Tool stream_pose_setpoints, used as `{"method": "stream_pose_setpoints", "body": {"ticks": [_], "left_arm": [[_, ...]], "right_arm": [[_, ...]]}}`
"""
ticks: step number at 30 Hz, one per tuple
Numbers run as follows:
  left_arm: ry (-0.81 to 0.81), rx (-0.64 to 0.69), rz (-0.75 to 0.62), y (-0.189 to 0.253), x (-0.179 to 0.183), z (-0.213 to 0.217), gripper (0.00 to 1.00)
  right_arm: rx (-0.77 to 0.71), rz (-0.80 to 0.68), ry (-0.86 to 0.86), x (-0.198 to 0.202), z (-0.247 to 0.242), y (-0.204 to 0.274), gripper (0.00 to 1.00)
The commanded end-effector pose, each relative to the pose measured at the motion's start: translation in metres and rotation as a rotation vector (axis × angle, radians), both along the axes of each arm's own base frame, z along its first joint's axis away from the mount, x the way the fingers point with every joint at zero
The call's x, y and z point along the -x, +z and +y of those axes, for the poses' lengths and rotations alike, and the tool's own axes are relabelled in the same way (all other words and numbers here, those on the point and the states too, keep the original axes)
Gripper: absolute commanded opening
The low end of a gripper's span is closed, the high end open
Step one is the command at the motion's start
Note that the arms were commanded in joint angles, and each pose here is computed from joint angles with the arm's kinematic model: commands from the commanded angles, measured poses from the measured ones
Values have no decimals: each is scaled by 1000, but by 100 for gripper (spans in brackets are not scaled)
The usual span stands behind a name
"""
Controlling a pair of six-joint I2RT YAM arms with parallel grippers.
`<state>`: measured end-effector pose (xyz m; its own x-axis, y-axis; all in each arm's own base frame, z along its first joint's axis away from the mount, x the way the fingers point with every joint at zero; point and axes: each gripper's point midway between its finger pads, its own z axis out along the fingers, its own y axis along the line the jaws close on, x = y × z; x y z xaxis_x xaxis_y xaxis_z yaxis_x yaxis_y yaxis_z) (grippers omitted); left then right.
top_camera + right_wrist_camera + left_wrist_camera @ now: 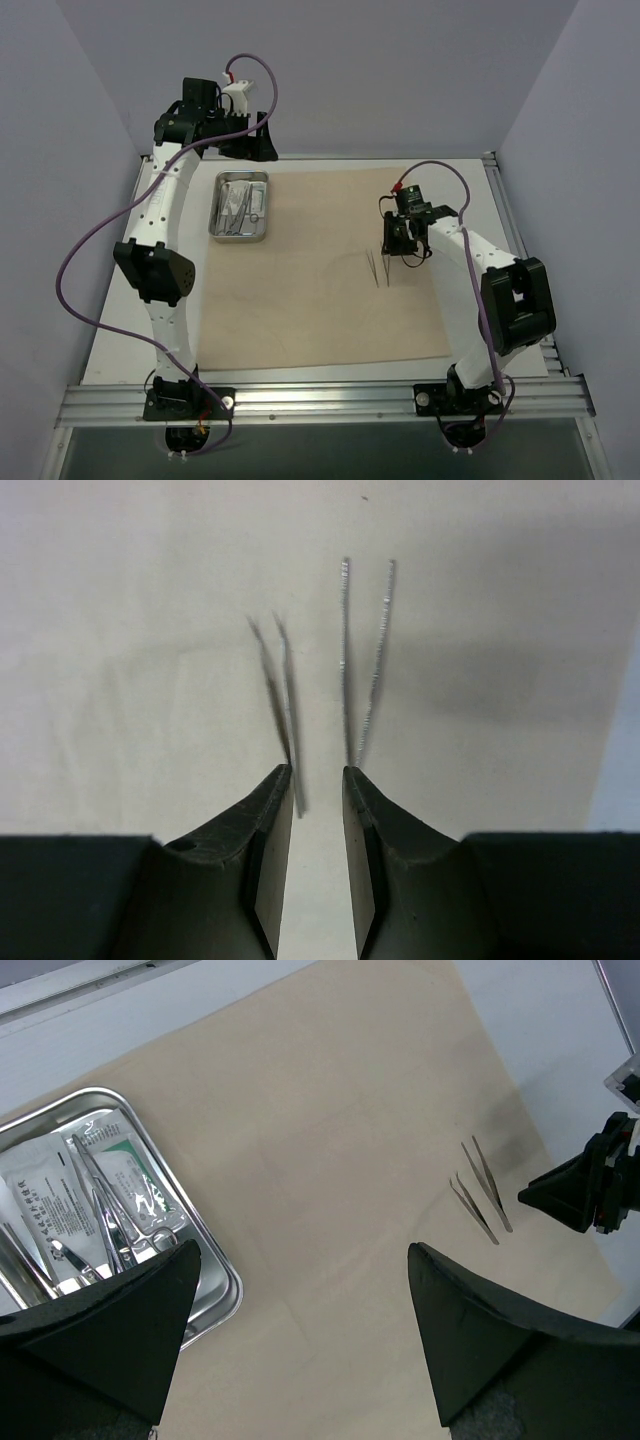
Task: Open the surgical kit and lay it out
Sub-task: Place the medical item in the surgical kit, then adjust the medical item in the surgical kit.
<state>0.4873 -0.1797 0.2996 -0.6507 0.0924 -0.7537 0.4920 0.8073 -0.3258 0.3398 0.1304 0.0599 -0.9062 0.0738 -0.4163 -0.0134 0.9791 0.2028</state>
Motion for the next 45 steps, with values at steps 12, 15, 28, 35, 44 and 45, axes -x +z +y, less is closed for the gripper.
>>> {"method": "stream_pose_setpoints", "body": {"ticks": [12, 15, 28, 35, 44, 45], "left_arm": [[-3, 2, -73, 29, 9, 5, 94], [0, -2, -73, 29, 9, 6, 94], [0, 1, -75, 30, 9, 6, 94], [1, 0, -75, 30, 9, 7, 94], [2, -2, -75, 29, 8, 7, 94], [2, -1, -73, 28, 8, 7, 94]], "right_arm": [[121, 26, 35, 5, 36, -8, 27], [130, 51, 46, 5, 36, -18, 27], [133, 94, 40, 8, 38, -38, 23], [140, 99, 13, 10, 34, -45, 20], [121, 87, -33, 9, 35, -43, 16], [120, 86, -33, 9, 36, -42, 16]]}}
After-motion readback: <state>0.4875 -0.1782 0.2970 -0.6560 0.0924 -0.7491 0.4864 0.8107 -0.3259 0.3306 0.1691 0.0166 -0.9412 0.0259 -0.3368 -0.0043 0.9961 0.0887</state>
